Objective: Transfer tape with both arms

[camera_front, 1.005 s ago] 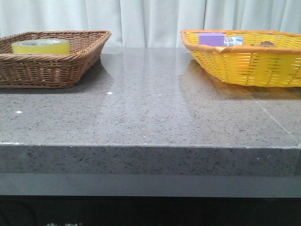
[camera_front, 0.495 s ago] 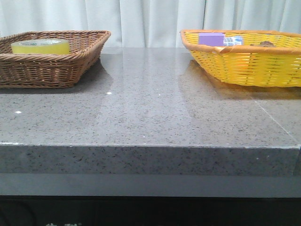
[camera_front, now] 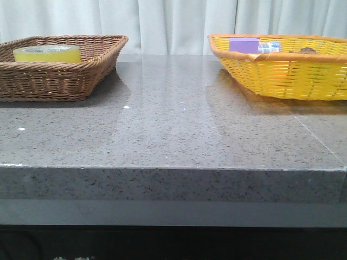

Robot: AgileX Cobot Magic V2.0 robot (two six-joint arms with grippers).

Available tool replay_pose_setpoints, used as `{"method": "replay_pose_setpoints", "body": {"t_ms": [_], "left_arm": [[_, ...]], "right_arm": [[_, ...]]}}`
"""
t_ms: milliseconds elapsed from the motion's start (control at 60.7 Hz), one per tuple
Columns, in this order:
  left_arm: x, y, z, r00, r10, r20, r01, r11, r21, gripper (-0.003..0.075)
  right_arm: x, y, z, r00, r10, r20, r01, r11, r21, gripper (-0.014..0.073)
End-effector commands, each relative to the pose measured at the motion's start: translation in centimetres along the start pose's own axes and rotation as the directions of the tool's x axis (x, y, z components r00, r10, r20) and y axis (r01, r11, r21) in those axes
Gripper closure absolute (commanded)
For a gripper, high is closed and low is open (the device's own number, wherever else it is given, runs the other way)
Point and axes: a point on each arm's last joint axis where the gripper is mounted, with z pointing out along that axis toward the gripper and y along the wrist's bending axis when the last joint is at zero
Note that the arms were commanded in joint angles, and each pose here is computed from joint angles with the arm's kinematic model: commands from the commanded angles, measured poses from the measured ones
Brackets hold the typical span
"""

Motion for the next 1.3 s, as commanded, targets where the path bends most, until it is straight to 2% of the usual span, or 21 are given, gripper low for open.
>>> {"method": "replay_pose_setpoints", "body": {"t_ms": [0,264,643,1005,1286], "left_arm": [[0.5,0.1,-0.1,0.998,-0.017,0.058,0.018,1.000,-0.011,0.0740],[0.5,0.1,-0.1,0.998,-0.017,0.058,0.018,1.000,-0.011,0.0740],[0.5,0.1,-0.1,0.998,-0.017,0.058,0.018,1.000,-0.011,0.0740],[0.5,0.1,-0.1,0.998,-0.017,0.058,0.018,1.000,-0.011,0.0740],[0.5,0.1,-0.1,0.998,-0.017,0.058,0.018,1.000,-0.011,0.0740]], "right_arm": [[-0.8,-0.2,-0.4,0.990,0.043,0.132,-0.047,0.999,0.024,0.0666],[2.8,-0.5,-0.8,0.995,0.042,0.086,-0.046,0.998,0.047,0.0666],[3.8,-0.4,-0.8,0.999,0.028,-0.025,-0.027,0.999,0.043,0.0666],[3.0,-0.4,-0.8,0.998,0.022,0.064,-0.025,0.999,0.042,0.0666],[3.0,-0.4,-0.8,0.998,0.022,0.064,-0.025,0.999,0.042,0.0666]]}}
